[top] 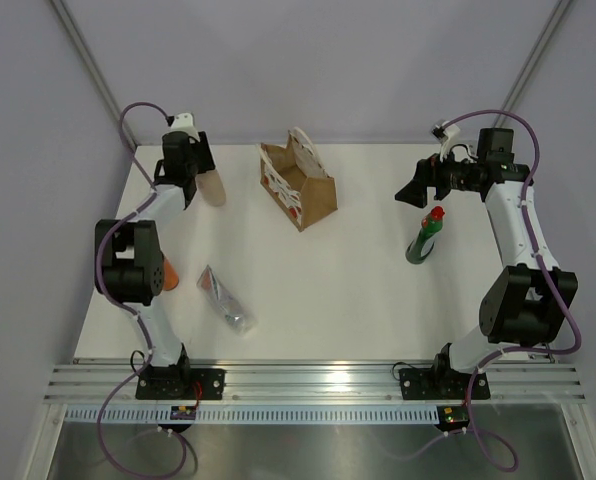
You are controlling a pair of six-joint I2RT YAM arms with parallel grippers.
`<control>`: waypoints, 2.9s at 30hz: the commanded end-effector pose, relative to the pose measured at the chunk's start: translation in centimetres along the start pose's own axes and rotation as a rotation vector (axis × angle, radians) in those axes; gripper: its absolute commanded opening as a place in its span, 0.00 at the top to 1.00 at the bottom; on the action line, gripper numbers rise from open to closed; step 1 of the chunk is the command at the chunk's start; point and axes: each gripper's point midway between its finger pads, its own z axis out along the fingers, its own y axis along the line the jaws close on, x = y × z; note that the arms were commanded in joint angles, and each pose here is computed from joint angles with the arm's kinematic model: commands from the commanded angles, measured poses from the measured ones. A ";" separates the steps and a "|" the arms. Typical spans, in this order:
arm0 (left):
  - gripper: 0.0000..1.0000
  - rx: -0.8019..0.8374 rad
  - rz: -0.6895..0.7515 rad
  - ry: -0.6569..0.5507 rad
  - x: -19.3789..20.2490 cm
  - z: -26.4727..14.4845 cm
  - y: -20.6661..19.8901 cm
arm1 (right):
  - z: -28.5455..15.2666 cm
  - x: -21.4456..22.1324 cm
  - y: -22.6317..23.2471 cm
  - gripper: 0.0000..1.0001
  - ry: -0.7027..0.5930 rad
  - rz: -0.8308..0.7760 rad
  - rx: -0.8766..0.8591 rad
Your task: Place the personal care products into the canvas bag
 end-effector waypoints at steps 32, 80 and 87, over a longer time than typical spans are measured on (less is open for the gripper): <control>1.00 0.484 -0.003 -0.645 -29.0 -19.6 -20.5 | -1.7 -0.5 3.5 0.00 -0.054 -0.029 -0.032; 1.00 0.291 -0.192 -0.672 -20.1 -0.7 -22.9 | -0.9 1.9 4.0 0.00 -0.027 0.024 -0.086; 1.00 0.267 -0.127 -0.690 -20.4 0.6 -22.6 | -0.8 1.8 4.0 0.00 -0.031 0.038 -0.098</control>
